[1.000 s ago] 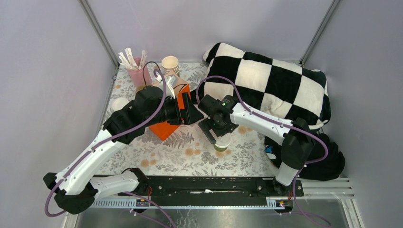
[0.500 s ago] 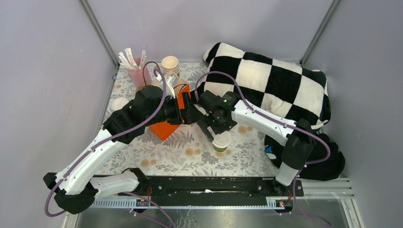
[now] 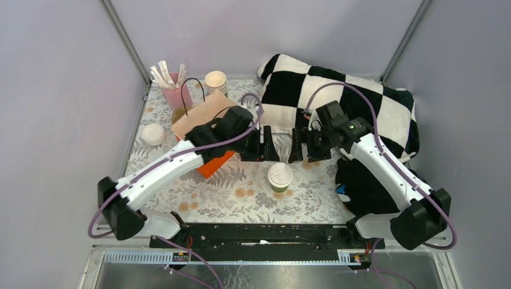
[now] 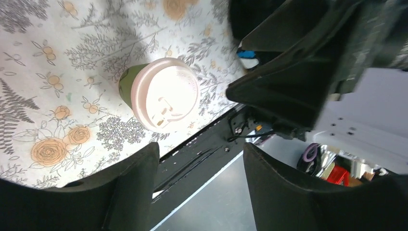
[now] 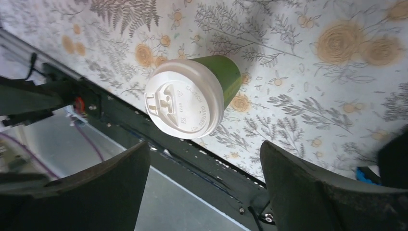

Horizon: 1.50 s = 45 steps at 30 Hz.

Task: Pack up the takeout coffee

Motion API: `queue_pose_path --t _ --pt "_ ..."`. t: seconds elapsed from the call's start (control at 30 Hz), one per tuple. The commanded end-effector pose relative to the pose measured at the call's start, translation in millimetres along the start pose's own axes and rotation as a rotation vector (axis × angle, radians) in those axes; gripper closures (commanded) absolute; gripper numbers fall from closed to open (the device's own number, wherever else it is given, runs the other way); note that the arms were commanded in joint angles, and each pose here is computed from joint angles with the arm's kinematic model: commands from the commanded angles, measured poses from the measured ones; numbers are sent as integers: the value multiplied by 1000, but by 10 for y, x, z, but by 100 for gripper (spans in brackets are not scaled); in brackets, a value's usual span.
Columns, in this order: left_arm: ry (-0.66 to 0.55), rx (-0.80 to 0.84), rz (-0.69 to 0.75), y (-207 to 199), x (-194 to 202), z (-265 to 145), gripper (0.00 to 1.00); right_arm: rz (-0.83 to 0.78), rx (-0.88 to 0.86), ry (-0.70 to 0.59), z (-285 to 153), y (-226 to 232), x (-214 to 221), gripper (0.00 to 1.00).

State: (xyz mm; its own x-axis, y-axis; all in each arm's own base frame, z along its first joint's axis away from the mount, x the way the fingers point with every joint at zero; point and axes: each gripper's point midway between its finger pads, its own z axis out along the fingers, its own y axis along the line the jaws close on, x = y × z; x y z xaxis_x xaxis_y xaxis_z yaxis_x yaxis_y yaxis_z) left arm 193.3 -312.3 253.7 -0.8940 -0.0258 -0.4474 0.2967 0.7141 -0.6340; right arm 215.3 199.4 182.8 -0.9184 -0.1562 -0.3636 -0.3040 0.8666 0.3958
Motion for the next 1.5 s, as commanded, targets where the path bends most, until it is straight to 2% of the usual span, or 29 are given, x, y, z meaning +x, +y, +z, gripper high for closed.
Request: queue_pose_path --t 0.0,0.17,0.27,0.43,0.6,0.93,1.0,1.1,1.2,1.37,1.47 --pt "91 6 -41 18 168 319 36 72 -336 33 108 206 64 12" --pt "135 -4 -107 242 295 575 45 135 -531 60 281 296 161 18" --pt "135 -34 -121 384 290 641 50 173 -567 67 364 273 207 23" --pt "144 -60 -140 536 337 738 52 186 -580 83 443 220 285 23" --pt "126 -133 -114 758 320 764 54 217 -535 95 580 80 337 25" --pt "229 -272 -130 1331 792 933 62 371 -327 187 987 -363 679 29" --pt "208 -246 -122 1257 744 886 61 347 -374 170 878 -260 570 29" --pt "186 -237 -101 1158 631 807 59 285 -472 88 593 -11 275 21" --pt "179 -215 -96 1072 571 796 55 276 -592 78 467 179 153 18" --pt "174 -213 -92 1090 574 808 49 381 -453 147 895 -182 474 18" --pt "195 -217 -91 1147 642 858 49 464 -404 220 1095 -319 689 23"
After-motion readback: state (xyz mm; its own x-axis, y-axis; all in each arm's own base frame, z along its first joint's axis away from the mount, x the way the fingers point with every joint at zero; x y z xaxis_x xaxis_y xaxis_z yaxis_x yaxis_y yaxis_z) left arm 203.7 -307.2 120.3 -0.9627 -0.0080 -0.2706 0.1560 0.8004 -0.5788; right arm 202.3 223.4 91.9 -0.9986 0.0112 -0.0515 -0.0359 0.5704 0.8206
